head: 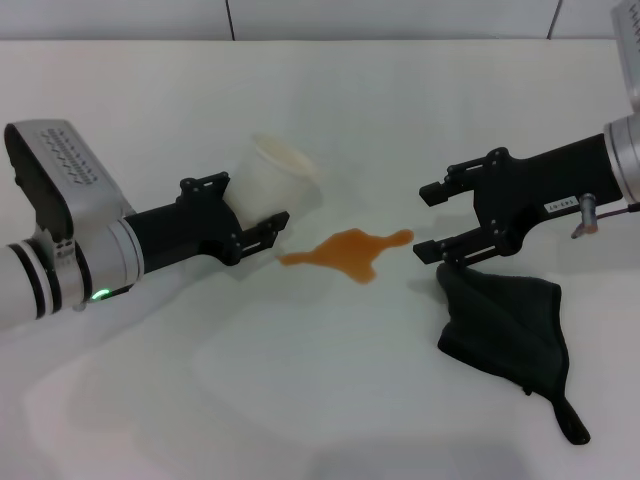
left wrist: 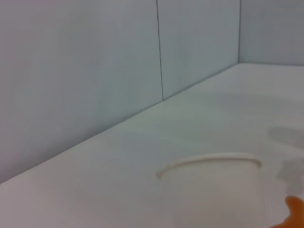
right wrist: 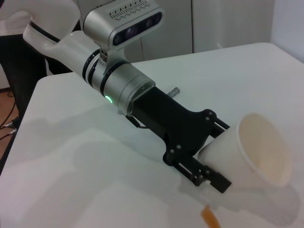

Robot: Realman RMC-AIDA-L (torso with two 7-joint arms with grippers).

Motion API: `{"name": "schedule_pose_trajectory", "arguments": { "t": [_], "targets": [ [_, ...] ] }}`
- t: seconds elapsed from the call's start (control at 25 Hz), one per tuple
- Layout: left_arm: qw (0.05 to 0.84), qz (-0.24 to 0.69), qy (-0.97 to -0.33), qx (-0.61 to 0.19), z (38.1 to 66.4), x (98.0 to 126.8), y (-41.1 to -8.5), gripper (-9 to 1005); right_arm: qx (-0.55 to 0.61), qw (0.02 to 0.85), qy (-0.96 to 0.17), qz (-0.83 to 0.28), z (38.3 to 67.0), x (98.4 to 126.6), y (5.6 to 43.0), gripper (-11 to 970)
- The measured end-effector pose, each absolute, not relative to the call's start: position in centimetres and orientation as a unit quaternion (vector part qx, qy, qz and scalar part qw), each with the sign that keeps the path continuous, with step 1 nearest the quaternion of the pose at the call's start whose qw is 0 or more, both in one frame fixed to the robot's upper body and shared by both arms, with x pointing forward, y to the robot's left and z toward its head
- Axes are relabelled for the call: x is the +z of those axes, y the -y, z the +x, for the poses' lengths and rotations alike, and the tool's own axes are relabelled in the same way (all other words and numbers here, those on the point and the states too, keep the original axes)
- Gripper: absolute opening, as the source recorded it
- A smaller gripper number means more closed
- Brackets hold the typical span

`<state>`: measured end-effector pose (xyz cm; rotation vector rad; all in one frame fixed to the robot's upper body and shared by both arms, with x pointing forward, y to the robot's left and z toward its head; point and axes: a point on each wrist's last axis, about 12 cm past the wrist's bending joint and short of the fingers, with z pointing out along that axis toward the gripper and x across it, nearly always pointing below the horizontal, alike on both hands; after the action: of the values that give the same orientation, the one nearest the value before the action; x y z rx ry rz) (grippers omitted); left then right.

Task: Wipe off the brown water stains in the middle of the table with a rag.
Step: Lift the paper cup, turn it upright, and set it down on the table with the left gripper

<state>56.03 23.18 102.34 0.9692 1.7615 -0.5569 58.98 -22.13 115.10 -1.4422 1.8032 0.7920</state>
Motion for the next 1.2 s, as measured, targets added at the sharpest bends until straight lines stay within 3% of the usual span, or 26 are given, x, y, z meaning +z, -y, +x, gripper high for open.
{"name": "schedule_pose_trajectory", "arguments": {
  "t": [1.2],
  "targets": [
    [0.51, 0.384, -0.747, -0.189, 53.0, 99.7, -25.0, 679, 0.299, 0.34, -0.7, -0.553, 59.0, 115.0, 22.7, 743]
  ]
}}
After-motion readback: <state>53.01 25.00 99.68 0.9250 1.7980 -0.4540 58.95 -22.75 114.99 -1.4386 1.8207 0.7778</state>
